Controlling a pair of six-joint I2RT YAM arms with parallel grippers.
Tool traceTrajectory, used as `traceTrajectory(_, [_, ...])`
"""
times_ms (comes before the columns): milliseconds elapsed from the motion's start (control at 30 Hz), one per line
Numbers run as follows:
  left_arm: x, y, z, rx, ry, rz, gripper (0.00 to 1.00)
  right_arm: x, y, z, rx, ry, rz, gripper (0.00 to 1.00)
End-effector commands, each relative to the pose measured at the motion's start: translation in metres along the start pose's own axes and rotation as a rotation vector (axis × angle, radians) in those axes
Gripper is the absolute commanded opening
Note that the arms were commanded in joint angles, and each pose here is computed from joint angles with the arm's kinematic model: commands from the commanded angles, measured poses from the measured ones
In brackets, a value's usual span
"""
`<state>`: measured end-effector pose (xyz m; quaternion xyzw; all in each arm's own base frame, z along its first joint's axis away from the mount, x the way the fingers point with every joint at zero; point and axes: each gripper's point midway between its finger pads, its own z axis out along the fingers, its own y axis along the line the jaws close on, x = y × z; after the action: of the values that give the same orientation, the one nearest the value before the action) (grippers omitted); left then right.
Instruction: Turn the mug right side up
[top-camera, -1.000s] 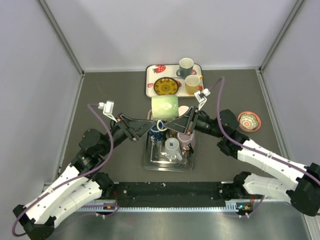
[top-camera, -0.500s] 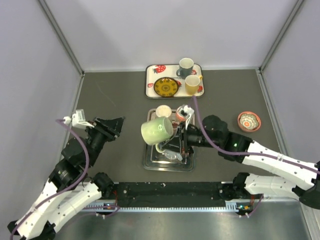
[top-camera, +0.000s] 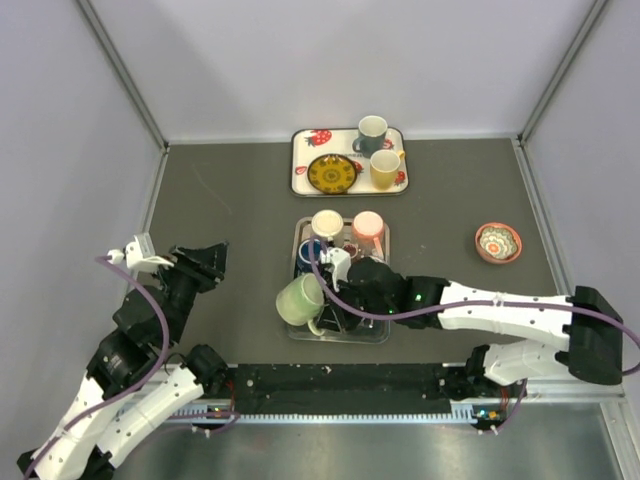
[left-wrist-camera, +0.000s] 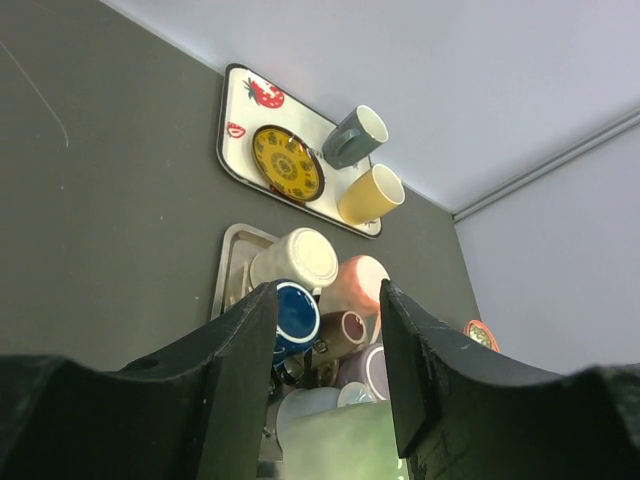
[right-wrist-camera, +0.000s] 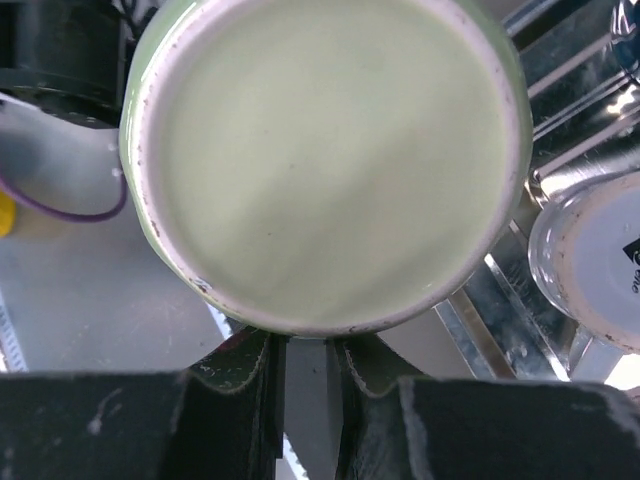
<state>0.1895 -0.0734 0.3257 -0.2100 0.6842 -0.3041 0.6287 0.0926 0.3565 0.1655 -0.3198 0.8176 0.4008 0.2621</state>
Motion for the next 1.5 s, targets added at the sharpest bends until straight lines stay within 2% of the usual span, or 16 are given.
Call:
traceTrajectory(0, [-0.001,0.006,-0.003,-0.01,-0.009,0.016,0.51,-0.031,0.014,0.008,-0.005,-0.106,-0.028,0.0])
traceTrajectory(233, [0.009,0.012,-0.001,-0.018,0.004,0.014,0.51,-0.009,-0.025,0.031,0.23,-0.032,0.03,0.0])
traceTrajectory(600, [0.023,0.017,0.0,-0.019,0.037,-0.003,0.51,0.01,-0.053,0.049,0.388,0.036,0.032,0.0])
traceTrajectory(1033, [0.037,0.024,0.005,-0.037,0.065,-0.001,0.51,0.032,-0.065,0.06,0.439,0.121,-0.008,0.0])
traceTrajectory(1100, [0.038,0.024,0.005,-0.038,0.069,0.003,0.52,0.033,-0.058,0.059,0.42,0.127,-0.016,0.06])
traceTrajectory(1133, [0.039,0.025,0.006,-0.04,0.071,0.006,0.52,0.031,-0.056,0.059,0.414,0.127,-0.026,0.17])
traceTrajectory(1233, [0.041,0.026,0.006,-0.043,0.074,0.007,0.53,0.032,-0.047,0.058,0.396,0.126,-0.04,0.31])
traceTrajectory(1333, [0.042,0.027,0.006,-0.046,0.076,0.01,0.54,0.03,-0.04,0.054,0.381,0.12,-0.042,0.39])
traceTrajectory(1467, [0.041,0.027,0.006,-0.048,0.072,0.014,0.55,0.018,-0.017,0.042,0.319,0.086,-0.049,0.43])
